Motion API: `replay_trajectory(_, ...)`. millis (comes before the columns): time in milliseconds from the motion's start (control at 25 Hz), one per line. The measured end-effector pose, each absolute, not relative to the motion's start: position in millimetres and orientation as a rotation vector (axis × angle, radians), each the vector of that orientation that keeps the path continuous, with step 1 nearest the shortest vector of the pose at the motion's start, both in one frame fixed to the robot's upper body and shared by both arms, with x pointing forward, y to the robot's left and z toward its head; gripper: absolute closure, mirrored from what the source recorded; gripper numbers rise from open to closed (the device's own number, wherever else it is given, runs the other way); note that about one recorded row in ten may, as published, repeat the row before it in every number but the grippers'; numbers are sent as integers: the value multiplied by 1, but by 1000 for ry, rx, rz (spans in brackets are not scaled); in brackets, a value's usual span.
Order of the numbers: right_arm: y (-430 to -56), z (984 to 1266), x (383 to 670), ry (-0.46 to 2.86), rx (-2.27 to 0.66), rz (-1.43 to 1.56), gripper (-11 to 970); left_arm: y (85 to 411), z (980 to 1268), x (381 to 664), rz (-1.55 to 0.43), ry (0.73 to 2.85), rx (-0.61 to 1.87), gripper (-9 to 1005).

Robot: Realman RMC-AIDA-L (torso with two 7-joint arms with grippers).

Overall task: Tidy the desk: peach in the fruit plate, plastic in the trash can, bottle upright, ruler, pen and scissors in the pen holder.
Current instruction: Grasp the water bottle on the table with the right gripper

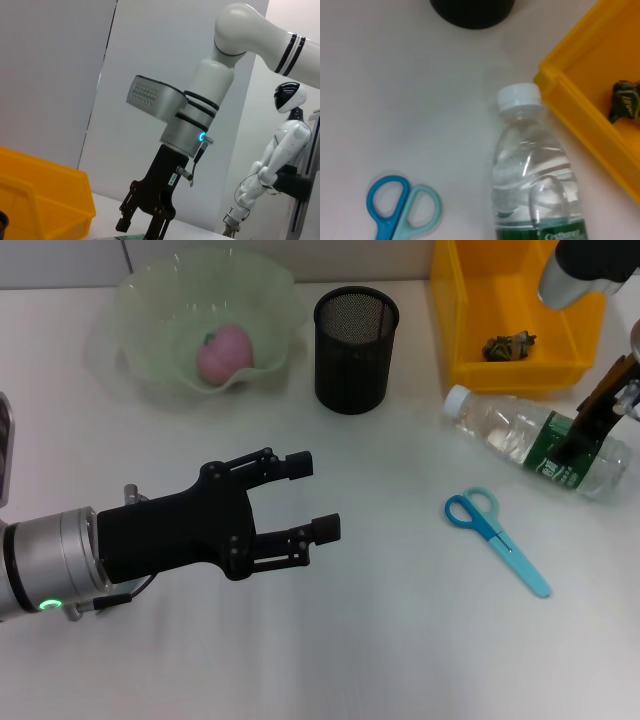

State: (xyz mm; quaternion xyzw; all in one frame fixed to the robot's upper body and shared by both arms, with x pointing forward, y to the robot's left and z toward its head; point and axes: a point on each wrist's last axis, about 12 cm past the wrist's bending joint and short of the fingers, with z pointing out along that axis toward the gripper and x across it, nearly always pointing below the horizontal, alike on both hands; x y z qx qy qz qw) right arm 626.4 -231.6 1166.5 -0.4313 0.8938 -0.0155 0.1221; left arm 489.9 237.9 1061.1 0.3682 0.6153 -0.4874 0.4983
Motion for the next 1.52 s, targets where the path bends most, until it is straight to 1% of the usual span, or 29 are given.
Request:
replay_trajectory(240, -225, 1159, 626, 2596, -1278, -33, 187, 238, 1061, 489, -1180, 1491, 891, 186)
replay_trajectory(520, -224, 1155, 628, 2586, -1272, -40, 187, 238, 1060, 489, -1179, 1492, 890, 186)
replay_trajectory(960, -224, 1140, 630, 2596, -1259, -30, 186, 238, 1061, 490, -1179, 1493, 895, 186)
replay_trajectory(1520, -225, 1138, 629, 2589, -1262, -31, 192, 237, 1061, 491, -1175, 1492, 897, 185)
